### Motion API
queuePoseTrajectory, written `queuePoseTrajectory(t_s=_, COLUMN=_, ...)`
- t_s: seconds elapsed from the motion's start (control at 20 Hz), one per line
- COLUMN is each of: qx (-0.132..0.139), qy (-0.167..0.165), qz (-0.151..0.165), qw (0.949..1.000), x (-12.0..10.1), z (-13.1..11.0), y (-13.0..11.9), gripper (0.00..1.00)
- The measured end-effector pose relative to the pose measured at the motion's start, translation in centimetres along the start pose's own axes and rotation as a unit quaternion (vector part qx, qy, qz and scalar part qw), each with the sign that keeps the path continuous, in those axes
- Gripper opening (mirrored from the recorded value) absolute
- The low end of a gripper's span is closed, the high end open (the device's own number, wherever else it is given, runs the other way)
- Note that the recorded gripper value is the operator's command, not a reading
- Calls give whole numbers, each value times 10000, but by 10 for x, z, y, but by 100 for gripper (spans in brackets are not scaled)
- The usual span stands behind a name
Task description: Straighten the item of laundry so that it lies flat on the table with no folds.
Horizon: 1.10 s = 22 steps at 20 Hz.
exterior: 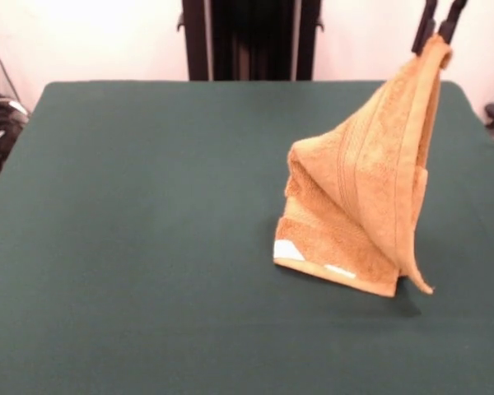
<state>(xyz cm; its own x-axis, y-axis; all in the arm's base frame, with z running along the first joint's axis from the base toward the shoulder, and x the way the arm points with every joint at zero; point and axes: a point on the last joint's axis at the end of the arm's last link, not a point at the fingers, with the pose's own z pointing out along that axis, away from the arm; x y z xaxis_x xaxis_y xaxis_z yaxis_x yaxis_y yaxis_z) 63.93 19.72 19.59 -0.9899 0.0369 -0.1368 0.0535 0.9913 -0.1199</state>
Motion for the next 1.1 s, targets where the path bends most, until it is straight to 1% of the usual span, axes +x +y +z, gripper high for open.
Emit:
queuePoseTrajectory(t_s=0.15, qx=-6, qy=58, qz=49, qw=10000, x=9, z=-3, y=-4, gripper=0)
queuePoseTrajectory(t_s=0.3, qx=4, qy=97, qz=107, qw=9999, x=21, z=-12, y=-11, gripper=0)
queuePoseTrajectory(t_s=0.35, qx=6, qy=103, qz=147, qw=9998, x=28, z=-23, y=-16, gripper=0)
queuePoseTrajectory(t_s=0.45, qx=11, qy=117, qz=207, qw=9997, x=32, z=-38, y=-23, gripper=0)
queuePoseTrajectory(t_s=0.6, qx=-8, qy=130, qz=279, qw=9995, x=34, z=-56, y=-31, gripper=0)
queuePoseTrajectory(t_s=0.7, qx=-26, qy=125, qz=399, qw=9991, x=35, z=-84, y=-46, gripper=0)
queuePoseTrajectory(t_s=0.9, qx=-3, qy=111, qz=460, qw=9989, x=39, z=-104, y=-54, gripper=0)
queuePoseTrajectory(t_s=0.95, qx=17, qy=119, qz=468, qw=9988, x=44, z=-116, y=-55, gripper=0)
queuePoseTrajectory(t_s=1.1, qx=40, qy=175, qz=492, qw=9986, x=54, z=-132, y=-51, gripper=0)
